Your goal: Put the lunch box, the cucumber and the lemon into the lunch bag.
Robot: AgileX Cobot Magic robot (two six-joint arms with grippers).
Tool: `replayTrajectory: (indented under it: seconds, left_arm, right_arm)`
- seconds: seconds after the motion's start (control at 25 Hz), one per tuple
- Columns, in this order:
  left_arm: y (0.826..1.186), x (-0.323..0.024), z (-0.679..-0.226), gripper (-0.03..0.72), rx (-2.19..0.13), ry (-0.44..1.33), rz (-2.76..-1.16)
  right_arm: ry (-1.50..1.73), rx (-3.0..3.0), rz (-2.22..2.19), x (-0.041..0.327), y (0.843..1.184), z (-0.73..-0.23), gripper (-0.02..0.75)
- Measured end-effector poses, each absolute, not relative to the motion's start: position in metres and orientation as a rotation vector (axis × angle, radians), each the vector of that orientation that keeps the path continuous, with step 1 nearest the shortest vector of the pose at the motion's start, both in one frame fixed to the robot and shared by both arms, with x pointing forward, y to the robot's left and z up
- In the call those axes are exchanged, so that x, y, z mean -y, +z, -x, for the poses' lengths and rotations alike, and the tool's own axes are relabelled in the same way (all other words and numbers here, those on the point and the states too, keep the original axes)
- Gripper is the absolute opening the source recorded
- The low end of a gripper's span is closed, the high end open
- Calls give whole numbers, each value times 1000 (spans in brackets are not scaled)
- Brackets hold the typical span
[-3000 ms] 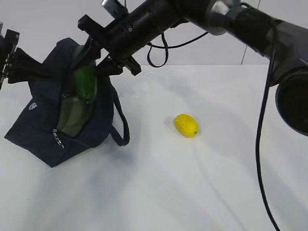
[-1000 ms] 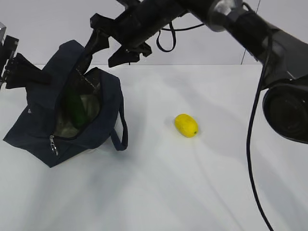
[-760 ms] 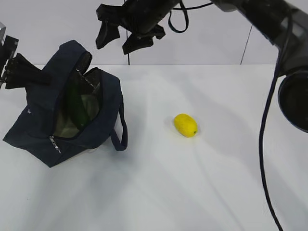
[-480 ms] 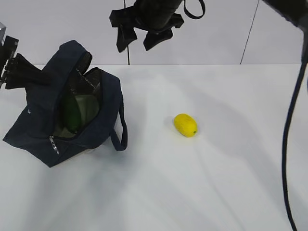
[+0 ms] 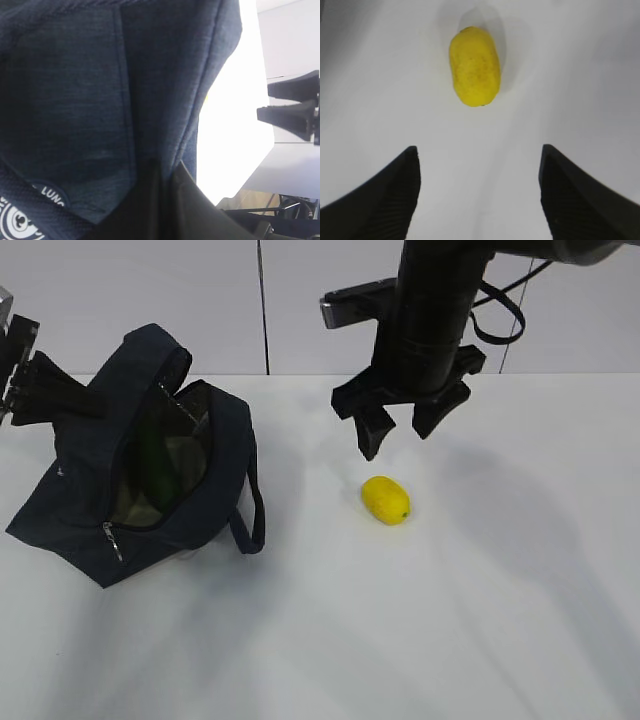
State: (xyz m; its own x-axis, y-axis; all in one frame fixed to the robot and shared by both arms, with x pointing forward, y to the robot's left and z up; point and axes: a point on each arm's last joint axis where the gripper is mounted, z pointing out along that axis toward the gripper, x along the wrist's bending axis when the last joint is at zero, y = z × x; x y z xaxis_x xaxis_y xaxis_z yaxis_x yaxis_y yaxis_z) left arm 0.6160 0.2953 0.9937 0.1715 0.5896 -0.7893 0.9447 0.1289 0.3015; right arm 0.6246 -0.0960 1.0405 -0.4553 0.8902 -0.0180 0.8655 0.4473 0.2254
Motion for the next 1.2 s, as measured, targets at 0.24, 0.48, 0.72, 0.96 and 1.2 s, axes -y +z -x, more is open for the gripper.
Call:
replayTrajectory:
  seconds: [0.24, 0.48, 0.72, 0.96, 1.2]
  left_arm:
    - [994, -295, -616, -6, -1519, -504, -1563]
    - [994, -295, -616, -6, -1518, -504, -1564]
    - [994, -295, -616, -6, -1518, -504, -1564]
    - [994, -295, -616, -6, -1519, -504, -1564]
    - [993, -295, -616, -6, -1519, -504, -1566]
  right_arm:
    - [210, -2534, -1635, 119, 1027, -631, 545]
    - [184, -2570, -1617, 120, 1014, -635, 545]
    - [191, -2608, -1581, 113, 985, -646, 533]
    - [212, -2630, -1514, 109, 964, -655, 530]
    - [230, -2623, -1504, 107, 949, -661, 529]
